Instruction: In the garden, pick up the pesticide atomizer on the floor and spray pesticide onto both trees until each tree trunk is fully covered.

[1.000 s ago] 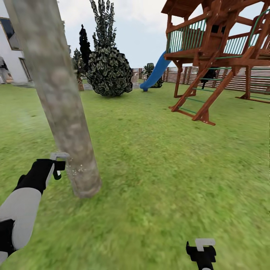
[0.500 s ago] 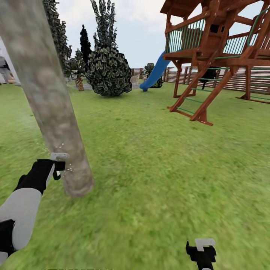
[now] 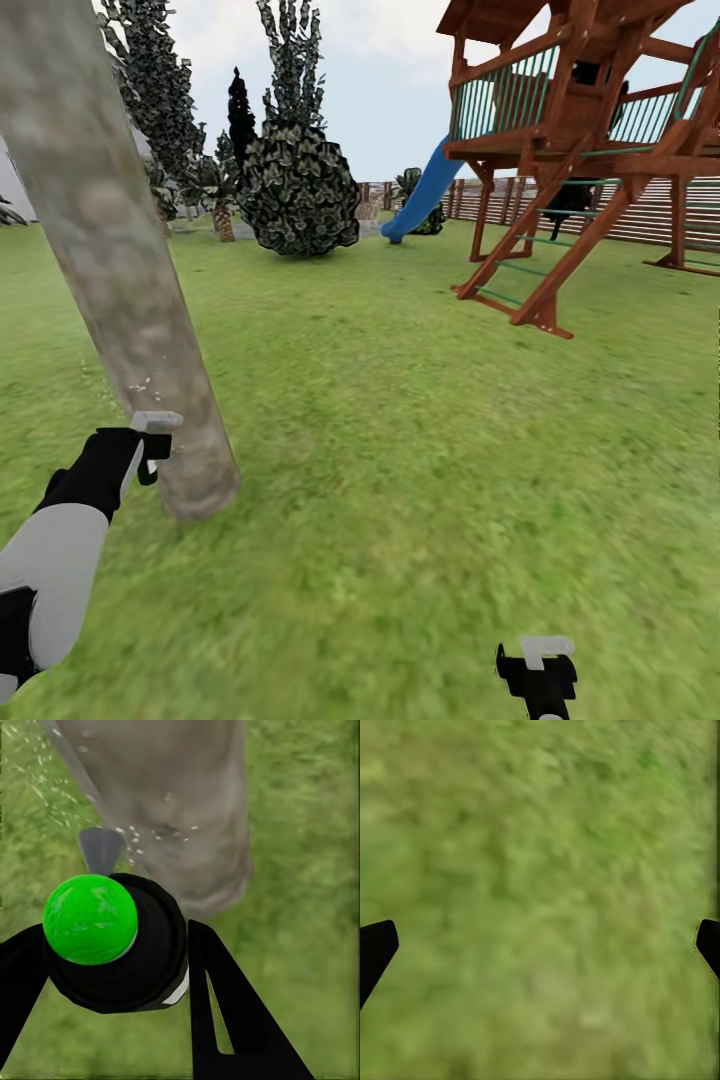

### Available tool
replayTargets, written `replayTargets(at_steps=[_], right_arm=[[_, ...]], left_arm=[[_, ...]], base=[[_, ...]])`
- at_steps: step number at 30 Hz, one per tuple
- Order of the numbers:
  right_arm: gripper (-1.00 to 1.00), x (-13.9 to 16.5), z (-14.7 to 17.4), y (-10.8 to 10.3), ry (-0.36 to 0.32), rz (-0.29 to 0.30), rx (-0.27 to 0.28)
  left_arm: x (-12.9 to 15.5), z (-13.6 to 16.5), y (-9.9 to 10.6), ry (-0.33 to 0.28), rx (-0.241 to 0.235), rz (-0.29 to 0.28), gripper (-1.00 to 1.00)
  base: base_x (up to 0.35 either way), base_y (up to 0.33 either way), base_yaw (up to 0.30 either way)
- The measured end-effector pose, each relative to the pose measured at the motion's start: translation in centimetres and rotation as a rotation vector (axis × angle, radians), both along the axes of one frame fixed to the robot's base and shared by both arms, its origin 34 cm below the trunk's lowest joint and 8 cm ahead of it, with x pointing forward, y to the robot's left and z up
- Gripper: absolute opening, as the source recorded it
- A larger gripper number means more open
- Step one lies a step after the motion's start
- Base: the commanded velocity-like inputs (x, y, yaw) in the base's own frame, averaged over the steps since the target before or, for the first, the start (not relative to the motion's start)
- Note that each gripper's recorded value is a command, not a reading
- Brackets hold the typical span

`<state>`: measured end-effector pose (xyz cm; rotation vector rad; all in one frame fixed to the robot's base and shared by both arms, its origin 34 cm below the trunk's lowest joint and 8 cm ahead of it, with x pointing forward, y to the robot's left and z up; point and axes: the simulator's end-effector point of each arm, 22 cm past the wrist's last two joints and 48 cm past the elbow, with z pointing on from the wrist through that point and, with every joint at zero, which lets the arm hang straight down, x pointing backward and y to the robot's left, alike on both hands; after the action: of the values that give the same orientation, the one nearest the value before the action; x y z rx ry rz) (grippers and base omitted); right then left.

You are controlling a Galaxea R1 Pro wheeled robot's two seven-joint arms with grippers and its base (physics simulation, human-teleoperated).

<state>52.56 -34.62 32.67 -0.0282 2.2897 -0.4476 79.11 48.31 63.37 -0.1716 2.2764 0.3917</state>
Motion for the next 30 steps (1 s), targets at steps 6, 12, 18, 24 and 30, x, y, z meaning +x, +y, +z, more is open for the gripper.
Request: replayTargets(at_steps=[6,12,18,24,30], right_arm=[[1.00,0.0,0.0,0.1,0.000,0.000,0.001],[1.00,0.0,0.0,0.1,0.001,0.001,0.001],[1.00,0.0,0.0,0.1,0.001,0.002,0.001],[1.00,0.0,0.0,0.1,-0.001,0.000,0.001],[1.00,0.0,0.0,0.1,-0.001,0.002,0.002]], left_arm=[[-2.5,-2.6,2.1,0.043,0.011,0.027,-1.00],[-2.3,-2.7,1.4,0.042,0.009,0.019,-1.00],[-3.4,-4.1,2.1,0.063,0.015,0.026,-1.00],[-5.3,-7.5,1.1,0.094,0.012,0.070,-1.00],[-5.4,-9.1,-0.6,0.058,0.020,0.076,-1.00]], base=[[0.035,-0.273,0.200],[0.119,-0.267,0.221],[0.176,-0.242,0.014],[0.122,-0.251,0.250],[0.111,-0.256,0.047]])
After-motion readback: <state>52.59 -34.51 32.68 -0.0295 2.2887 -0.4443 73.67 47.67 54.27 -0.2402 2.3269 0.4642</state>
